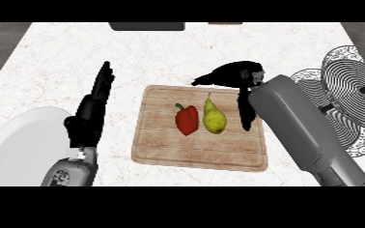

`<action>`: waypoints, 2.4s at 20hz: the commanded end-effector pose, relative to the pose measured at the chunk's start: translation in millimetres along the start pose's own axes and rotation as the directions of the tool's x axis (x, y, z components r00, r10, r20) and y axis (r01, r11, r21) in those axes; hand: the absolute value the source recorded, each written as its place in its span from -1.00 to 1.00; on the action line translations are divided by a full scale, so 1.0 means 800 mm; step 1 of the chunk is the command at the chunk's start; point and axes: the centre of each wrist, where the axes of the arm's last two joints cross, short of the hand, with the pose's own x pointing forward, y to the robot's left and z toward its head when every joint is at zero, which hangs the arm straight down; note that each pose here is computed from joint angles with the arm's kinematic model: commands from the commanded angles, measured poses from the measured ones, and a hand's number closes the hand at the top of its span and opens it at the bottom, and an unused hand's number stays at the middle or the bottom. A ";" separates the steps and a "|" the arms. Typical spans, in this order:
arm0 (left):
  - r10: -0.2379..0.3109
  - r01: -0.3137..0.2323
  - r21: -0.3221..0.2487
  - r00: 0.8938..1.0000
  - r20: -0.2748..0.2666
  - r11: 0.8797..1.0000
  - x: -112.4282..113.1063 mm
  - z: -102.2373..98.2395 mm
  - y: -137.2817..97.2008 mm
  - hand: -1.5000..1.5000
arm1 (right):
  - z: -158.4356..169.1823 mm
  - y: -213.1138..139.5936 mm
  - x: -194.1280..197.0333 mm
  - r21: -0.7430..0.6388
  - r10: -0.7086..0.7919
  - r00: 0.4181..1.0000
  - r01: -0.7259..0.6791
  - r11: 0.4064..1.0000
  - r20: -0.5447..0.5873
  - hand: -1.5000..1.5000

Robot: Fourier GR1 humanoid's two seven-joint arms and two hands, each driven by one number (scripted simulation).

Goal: Pick the pear from the cutting board and place it in the tiered basket

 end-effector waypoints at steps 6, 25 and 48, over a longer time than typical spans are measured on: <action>0.001 -0.001 -0.002 1.000 0.010 1.000 -0.017 -0.001 -0.028 0.00 | -0.006 0.012 -0.005 0.039 -0.018 1.000 0.017 0.999 0.016 -1.00; 0.011 -0.011 0.010 1.000 -0.008 1.000 -0.038 0.021 -0.014 0.00 | -0.044 0.057 -0.011 0.023 -0.094 0.995 0.093 0.995 0.024 -1.00; -0.006 0.015 0.124 0.998 -0.069 0.992 -0.029 0.014 0.029 0.00 | 0.076 0.206 -0.072 -0.284 0.127 0.803 -0.347 0.894 -0.583 1.00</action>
